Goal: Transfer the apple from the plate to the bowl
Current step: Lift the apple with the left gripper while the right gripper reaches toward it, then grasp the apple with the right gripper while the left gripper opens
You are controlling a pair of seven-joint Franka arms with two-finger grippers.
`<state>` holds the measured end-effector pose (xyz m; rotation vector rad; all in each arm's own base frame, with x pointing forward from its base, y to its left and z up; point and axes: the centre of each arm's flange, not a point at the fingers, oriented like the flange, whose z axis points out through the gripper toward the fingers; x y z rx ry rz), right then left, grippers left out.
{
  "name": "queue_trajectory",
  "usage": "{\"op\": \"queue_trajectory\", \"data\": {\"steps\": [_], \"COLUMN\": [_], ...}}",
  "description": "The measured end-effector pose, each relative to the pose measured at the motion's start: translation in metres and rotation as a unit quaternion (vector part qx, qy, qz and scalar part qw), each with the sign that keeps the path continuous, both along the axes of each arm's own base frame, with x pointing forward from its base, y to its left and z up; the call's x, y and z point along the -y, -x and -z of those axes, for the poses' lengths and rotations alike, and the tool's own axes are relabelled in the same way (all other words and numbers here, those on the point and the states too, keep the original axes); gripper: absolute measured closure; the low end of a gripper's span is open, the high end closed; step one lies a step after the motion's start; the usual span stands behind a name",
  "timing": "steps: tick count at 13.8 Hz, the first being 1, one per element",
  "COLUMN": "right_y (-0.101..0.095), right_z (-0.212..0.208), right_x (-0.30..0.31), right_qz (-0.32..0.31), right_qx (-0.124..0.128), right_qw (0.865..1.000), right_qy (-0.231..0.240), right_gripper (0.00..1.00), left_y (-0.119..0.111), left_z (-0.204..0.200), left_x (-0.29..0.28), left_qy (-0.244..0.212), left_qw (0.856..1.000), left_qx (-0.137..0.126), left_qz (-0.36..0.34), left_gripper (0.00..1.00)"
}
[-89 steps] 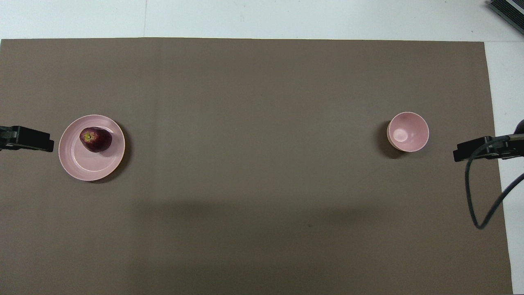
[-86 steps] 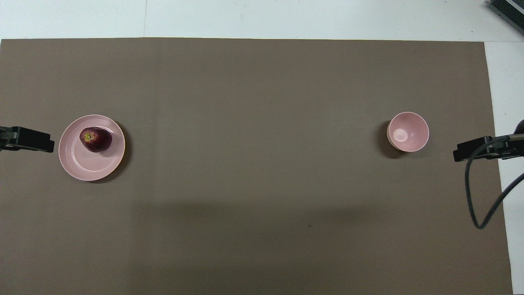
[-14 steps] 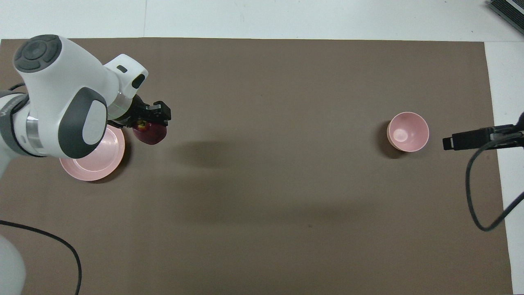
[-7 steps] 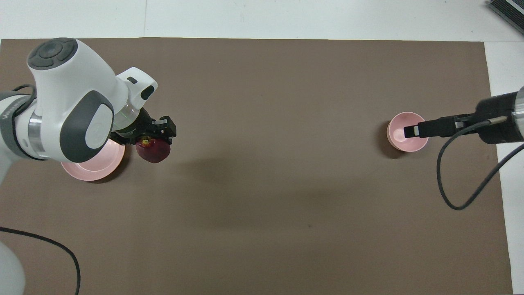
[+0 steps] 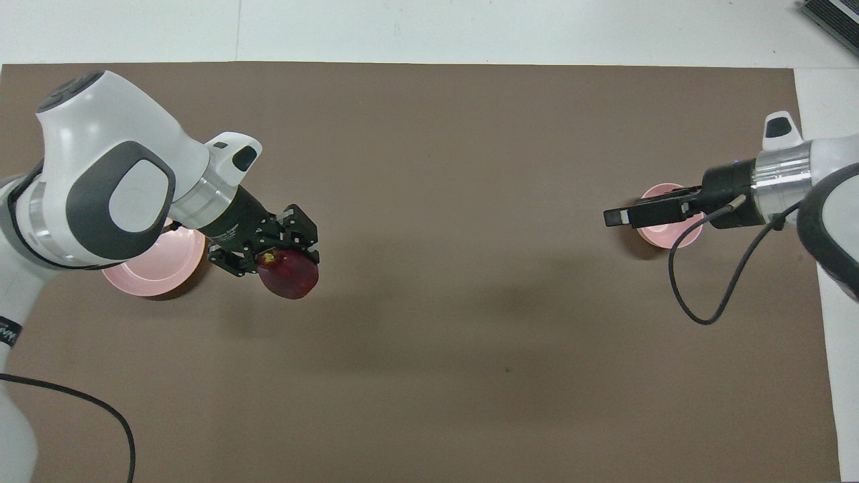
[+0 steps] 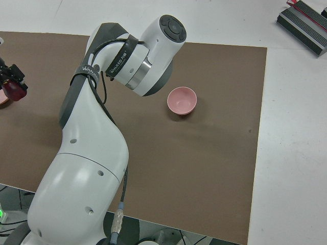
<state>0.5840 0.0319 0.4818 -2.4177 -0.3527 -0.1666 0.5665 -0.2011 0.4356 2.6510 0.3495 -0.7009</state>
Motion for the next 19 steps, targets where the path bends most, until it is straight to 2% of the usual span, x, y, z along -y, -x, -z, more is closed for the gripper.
{"op": "queue_trajectory", "data": {"steps": [3, 5, 6, 9, 11, 12, 13, 16, 19], "right_y": [0.007, 0.017, 0.023, 0.041, 0.051, 0.056, 0.060, 0.066, 0.069], "right_z": [0.011, 0.019, 0.023, 0.034, 0.031, 0.026, 0.023, 0.021, 0.024], "right_x": [-0.050, -0.088, -0.102, -0.123, -0.126, -0.123, -0.117, -0.089, -0.083], "right_qz": [-0.002, 0.011, 0.021, 0.064, 0.085, 0.088, 0.087, 0.095, 0.098], "right_qx": [-0.010, -0.024, -0.035, -0.074, -0.107, -0.120, -0.130, -0.138, -0.142], "right_qw": [0.998, 0.991, 0.987, 0.964, 0.946, 0.937, 0.931, 0.921, 0.919], "right_qy": [-0.066, -0.129, -0.158, -0.246, -0.295, -0.316, -0.330, -0.351, -0.354], "right_gripper": [0.00, 0.00, 0.00, 0.00, 0.00, 0.00, 0.00, 0.00, 0.00], "left_y": [0.017, 0.025, 0.028, 0.039, 0.050, 0.055, 0.059, 0.065, 0.067], "left_z": [-0.003, -0.014, -0.017, -0.010, 0.006, 0.009, 0.011, 0.009, 0.005], "left_x": [0.052, 0.085, 0.099, 0.133, 0.155, 0.164, 0.171, 0.184, 0.187], "left_qy": [0.045, 0.072, 0.084, 0.144, 0.175, 0.197, 0.214, 0.246, 0.259], "left_qw": [0.993, 0.978, 0.971, 0.938, 0.916, 0.900, 0.887, 0.861, 0.850], "left_qx": [-0.077, -0.139, -0.160, -0.224, -0.255, -0.278, -0.294, -0.324, -0.336], "left_qz": [-0.071, -0.136, -0.158, -0.223, -0.255, -0.271, -0.284, -0.306, -0.311], "left_gripper": [0.26, 0.26, 0.26, 0.26, 0.26, 0.26, 0.26, 0.26, 0.26]}}
